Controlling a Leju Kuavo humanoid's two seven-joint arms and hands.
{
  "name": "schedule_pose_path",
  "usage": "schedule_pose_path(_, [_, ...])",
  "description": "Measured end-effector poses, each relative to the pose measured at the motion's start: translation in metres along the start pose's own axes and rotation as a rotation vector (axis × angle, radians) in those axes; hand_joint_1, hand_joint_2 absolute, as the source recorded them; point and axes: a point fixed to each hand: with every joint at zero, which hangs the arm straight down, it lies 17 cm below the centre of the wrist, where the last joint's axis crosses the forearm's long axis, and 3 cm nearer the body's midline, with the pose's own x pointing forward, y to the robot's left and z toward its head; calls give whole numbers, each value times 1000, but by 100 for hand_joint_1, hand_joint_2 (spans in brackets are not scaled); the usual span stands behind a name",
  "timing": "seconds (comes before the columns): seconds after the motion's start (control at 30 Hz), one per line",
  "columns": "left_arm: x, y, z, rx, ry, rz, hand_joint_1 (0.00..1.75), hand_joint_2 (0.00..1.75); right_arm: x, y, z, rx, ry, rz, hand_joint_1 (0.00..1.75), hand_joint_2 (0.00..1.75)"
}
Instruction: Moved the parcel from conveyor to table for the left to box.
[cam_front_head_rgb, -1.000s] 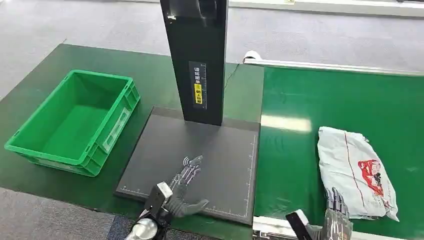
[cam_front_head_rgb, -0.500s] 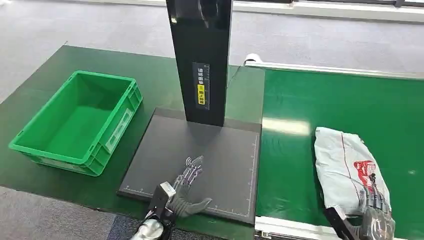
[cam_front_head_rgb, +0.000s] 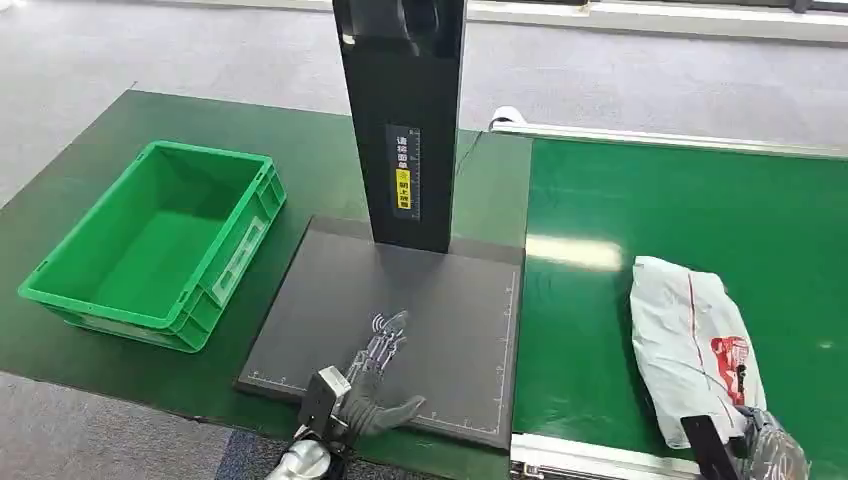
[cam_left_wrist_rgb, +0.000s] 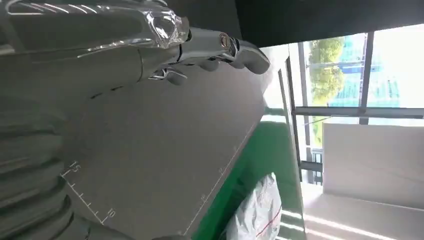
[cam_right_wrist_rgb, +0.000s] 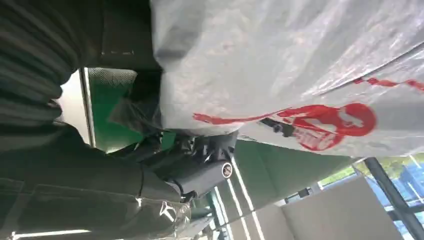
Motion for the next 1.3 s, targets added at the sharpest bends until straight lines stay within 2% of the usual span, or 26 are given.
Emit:
schedule_pose_path(0.1, [0, -1, 0, -6, 1, -1, 0, 175, 29, 20, 23, 39, -80, 9, 175, 175])
schedule_pose_path(0.2, [0, -1, -1, -10, 9, -3, 0, 175, 65, 39, 46, 65, -107, 14, 175, 175])
schedule_pose_path(0.3, [1, -2, -2, -18, 17, -4, 0, 175, 101, 39, 58, 43, -122, -15, 175, 175])
schedule_pose_path(0.7, [2, -6, 7, -60, 30, -20, 0, 175, 220, -28, 52, -147, -289, -84, 175, 175])
schedule_pose_path(1.07, [2, -4, 15, -65, 27, -34, 0, 175, 274, -81, 53, -284, -414, -103, 175, 175])
schedule_pose_path(1.3, [4, -8, 13, -81, 27, -35, 0, 175, 320, -94, 46, -323, -511, -174, 175, 175])
